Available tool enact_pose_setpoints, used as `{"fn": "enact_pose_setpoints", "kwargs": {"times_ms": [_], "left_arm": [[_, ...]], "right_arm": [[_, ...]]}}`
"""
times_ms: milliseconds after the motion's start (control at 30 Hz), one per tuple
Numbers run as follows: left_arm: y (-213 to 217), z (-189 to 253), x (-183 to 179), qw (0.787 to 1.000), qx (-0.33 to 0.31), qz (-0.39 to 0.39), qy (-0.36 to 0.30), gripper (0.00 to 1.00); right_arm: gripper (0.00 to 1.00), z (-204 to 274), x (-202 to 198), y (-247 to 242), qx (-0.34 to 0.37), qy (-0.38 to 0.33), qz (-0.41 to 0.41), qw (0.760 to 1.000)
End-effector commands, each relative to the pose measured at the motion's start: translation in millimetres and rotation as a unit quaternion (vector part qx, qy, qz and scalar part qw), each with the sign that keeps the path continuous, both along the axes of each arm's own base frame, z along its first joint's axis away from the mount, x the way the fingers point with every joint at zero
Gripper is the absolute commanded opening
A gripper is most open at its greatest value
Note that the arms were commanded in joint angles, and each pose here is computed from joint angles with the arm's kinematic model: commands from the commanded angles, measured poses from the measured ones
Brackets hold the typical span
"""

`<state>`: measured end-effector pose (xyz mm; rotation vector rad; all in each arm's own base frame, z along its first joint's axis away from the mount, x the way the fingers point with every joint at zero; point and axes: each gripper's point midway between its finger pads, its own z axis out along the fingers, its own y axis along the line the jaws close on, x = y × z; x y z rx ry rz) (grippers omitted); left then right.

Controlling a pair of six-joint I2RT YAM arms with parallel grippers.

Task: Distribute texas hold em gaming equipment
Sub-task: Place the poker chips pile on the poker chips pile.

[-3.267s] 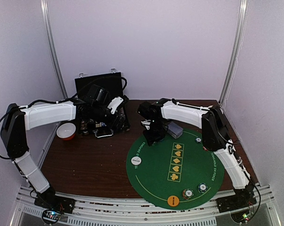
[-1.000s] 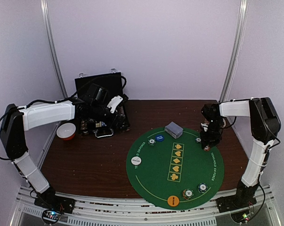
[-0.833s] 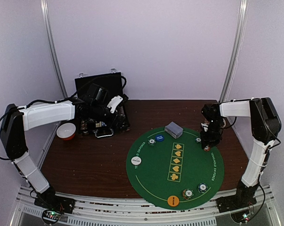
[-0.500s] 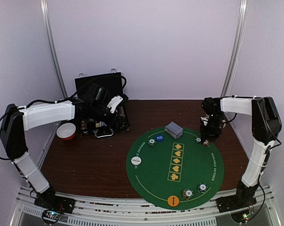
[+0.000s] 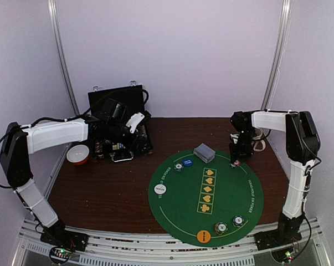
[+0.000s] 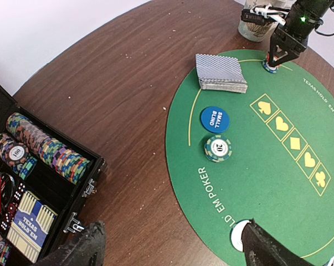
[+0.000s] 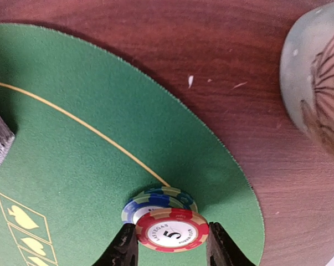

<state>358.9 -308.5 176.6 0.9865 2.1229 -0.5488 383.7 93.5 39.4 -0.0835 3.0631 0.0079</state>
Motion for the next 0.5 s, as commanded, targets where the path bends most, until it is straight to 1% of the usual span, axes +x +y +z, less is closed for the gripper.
{"fn": "enact_pose_setpoints", "kwargs": {"times_ms": [0,100,167,200,233,333,400,433,467], "left_arm": [[-1.6,16.2,8.1,1.000,-0.011,0.001,-0.020,0.88],[-1.7,15.1,8.2,1.000,-0.011,0.000,-0.019,0.88],[-1.4,15.5,8.0,1.000,-0.010,0.001,-0.019,0.88],[-1.3,16.0,8.3,1.000,-0.010,0.001,-0.020,0.88],[-1.0,16.1,8.3,1.000,-0.010,0.002,-0.020,0.88],[-1.5,15.7,7.9,1.000,-0.010,0.001,-0.019,0.88],[-2.2,13.9,7.8,1.000,-0.011,-0.001,-0.016,0.88],[-2.4,13.4,7.6,1.000,-0.011,-0.001,-0.015,0.88],[-2.9,13.2,7.1,1.000,-0.012,-0.002,-0.015,0.88]], "right_arm": [[0.34,-1.2,-4.6,6.2,-0.007,0.015,0.011,1.000],[0.34,-4.1,-2.9,7.9,-0.008,0.017,0.012,1.000],[0.37,-6.9,-4.2,7.4,-0.012,0.021,0.013,1.000],[0.42,-7.4,-5.0,6.5,-0.016,0.022,0.014,1.000],[0.49,-7.0,-5.4,4.8,-0.022,0.023,0.014,0.999],[0.73,-2.1,-5.4,2.4,-0.032,0.018,0.016,0.999],[0.81,2.2,-3.9,3.0,-0.032,0.014,0.019,0.999],[0.87,4.6,-3.2,2.9,-0.033,0.013,0.020,0.999],[0.90,6.1,-2.6,2.5,-0.034,0.011,0.021,0.999]]}}
